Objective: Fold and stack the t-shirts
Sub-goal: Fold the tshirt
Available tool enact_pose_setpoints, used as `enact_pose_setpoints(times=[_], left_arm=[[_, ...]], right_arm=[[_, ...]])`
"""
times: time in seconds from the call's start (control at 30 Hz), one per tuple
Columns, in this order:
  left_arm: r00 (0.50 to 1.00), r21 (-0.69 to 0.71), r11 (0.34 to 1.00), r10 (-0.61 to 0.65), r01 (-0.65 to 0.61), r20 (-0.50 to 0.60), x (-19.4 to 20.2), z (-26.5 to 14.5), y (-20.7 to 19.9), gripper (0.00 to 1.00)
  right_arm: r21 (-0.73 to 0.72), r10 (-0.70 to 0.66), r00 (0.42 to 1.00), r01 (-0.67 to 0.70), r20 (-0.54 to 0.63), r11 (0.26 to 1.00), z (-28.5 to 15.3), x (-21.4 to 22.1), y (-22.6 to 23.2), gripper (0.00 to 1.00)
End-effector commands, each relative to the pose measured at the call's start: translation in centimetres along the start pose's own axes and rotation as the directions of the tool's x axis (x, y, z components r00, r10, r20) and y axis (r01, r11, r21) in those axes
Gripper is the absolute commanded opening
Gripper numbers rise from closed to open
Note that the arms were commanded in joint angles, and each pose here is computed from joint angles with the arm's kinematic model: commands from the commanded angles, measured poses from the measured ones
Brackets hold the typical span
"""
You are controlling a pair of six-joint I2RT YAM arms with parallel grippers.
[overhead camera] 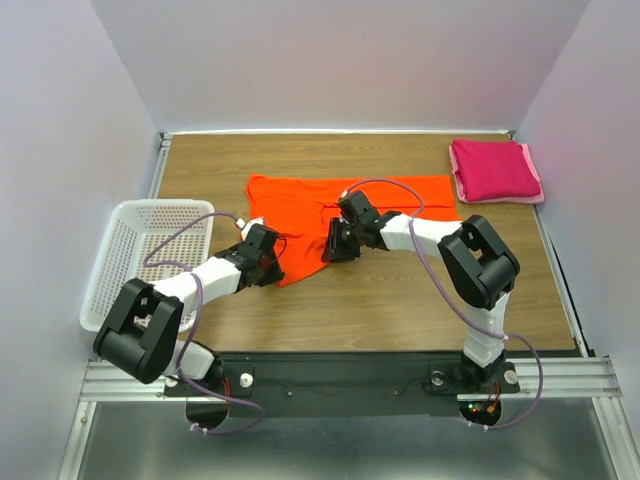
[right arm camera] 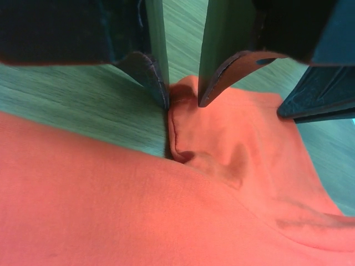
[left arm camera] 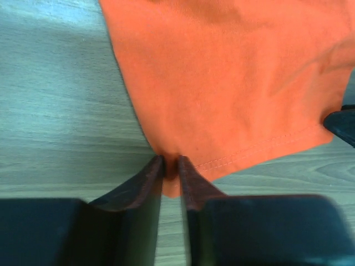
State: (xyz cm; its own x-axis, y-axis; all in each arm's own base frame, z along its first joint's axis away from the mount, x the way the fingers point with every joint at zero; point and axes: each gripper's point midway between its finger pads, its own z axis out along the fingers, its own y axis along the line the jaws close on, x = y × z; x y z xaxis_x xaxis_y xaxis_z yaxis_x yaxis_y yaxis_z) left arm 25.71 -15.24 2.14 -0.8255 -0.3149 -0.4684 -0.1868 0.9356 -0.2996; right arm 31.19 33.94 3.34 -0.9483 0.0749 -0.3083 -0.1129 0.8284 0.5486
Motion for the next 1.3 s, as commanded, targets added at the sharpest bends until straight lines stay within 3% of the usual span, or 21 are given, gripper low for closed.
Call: enact_pose_setpoints(times=[0.0,0.07,0.1,0.2,0.43,0.67,0.93,1.27], left_arm=[[0.999,-0.034,0.999,0.021,-0.023,-0.044,1.3,0.2,0.8,0.19],[0.999,-0.029,0.999,0.023,-0.024,-0.029,0.8,0.0,0.6,0.12],[0.999,-0.027,0.999,0.024,-0.024,-0.021,0.6,-0.1,0.5,0.02],[0.999,-0.023,1.0,0.02,-0.019,0.047,-1.2,-0.9,0.1,0.0],[0.972,-0.015,0.998,0.059,-0.057,0.225,-8.5,-3.3,-2.8,0.0],[0.939,-0.016,0.995,0.103,-0.103,0.328,-15.3,-3.1,-5.2,0.0],[0.915,-0.003,0.988,0.143,-0.153,0.378,-20.6,-1.4,-7.3,0.0],[0.851,-0.045,0.964,0.253,-0.262,0.461,-26.5,-0.4,-9.7,0.0]], right_arm=[[-0.035,-0.019,1.0,0.02,0.005,0.999,0.9,-0.3,1.5,0.31],[-0.036,-0.026,1.0,0.027,0.017,0.999,0.7,-0.7,1.7,0.18],[-0.036,-0.029,0.999,0.03,0.025,0.999,0.6,-0.9,1.8,0.1],[-0.041,-0.052,0.997,0.055,0.064,0.998,-0.1,-2.1,2.6,0.01],[-0.064,-0.06,0.981,0.073,0.185,0.995,-2.7,-6.9,4.8,0.01],[-0.085,-0.039,0.965,0.063,0.261,0.994,-3.8,-12.3,4.6,0.01],[-0.1,-0.009,0.954,0.04,0.3,0.994,-3.1,-16.5,4.1,0.01],[-0.114,0.021,0.953,0.014,0.303,0.993,-1.2,-18.4,3.8,0.01]])
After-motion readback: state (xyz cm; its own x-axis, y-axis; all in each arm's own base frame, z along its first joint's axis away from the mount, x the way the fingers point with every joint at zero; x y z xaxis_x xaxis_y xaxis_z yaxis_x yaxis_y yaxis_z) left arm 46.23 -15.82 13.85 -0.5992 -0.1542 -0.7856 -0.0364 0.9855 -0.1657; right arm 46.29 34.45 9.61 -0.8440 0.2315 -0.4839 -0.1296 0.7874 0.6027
